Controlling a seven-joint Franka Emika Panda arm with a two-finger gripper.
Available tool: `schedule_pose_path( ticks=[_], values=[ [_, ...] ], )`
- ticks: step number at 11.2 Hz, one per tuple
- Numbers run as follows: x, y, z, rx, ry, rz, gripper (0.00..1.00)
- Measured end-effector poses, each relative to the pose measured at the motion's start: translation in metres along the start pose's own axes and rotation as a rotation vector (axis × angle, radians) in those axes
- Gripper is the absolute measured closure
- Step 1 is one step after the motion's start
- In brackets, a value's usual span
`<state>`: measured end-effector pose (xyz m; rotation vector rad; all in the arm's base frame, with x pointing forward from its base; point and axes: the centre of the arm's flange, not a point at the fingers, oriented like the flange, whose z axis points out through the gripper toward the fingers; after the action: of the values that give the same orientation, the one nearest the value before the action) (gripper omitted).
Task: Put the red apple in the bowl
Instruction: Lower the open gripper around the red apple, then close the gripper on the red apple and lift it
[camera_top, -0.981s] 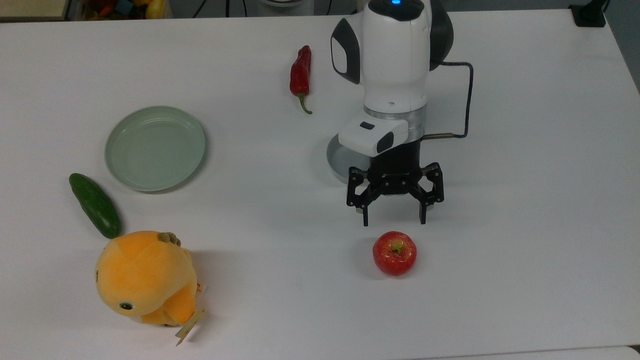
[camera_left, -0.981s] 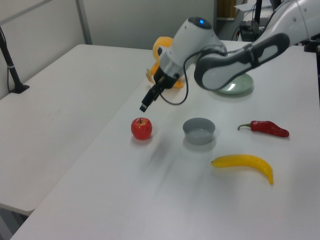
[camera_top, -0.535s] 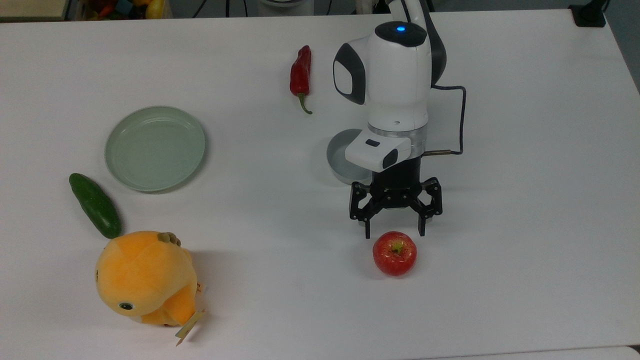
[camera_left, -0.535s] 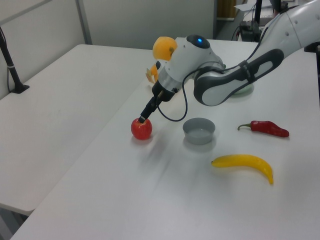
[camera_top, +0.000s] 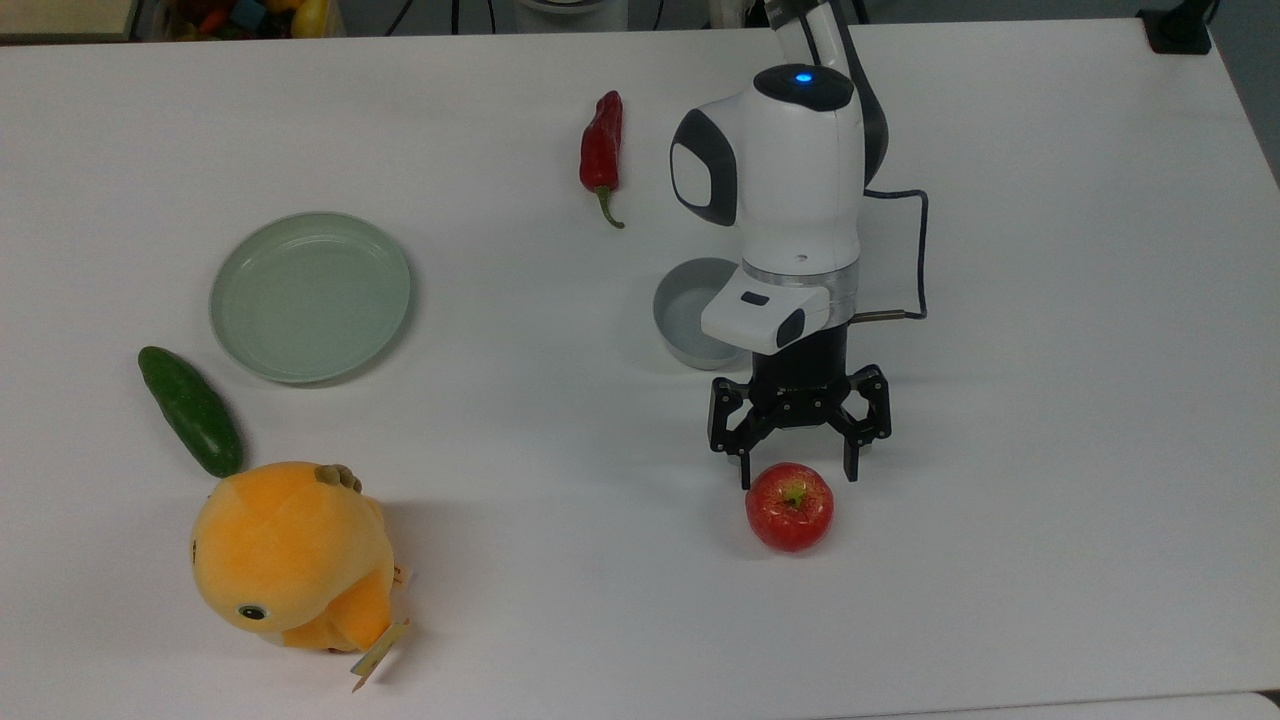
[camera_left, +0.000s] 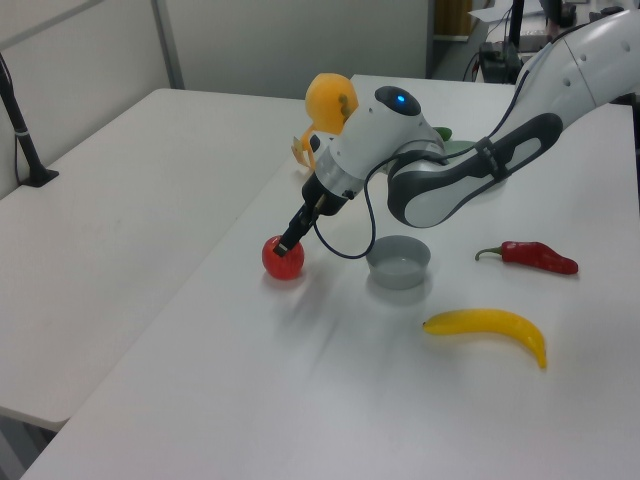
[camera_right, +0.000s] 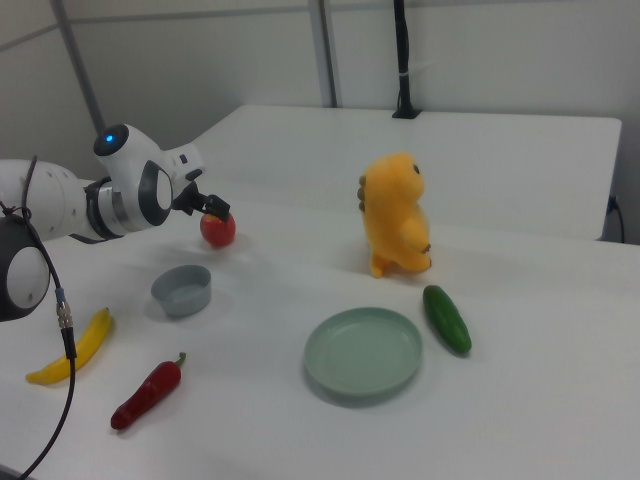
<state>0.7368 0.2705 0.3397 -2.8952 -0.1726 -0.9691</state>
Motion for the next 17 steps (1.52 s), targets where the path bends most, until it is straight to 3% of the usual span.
schedule_pose_path(
  ticks=[14, 16, 17],
  values=[
    [-0.013, -0.001, 0.028, -0.032, 0.051, -0.125, 0.0],
    [-0.014, -0.002, 0.032, -0.038, 0.056, -0.144, 0.04],
    [-0.014, -0.002, 0.033, -0.039, 0.057, -0.149, 0.12]
  ],
)
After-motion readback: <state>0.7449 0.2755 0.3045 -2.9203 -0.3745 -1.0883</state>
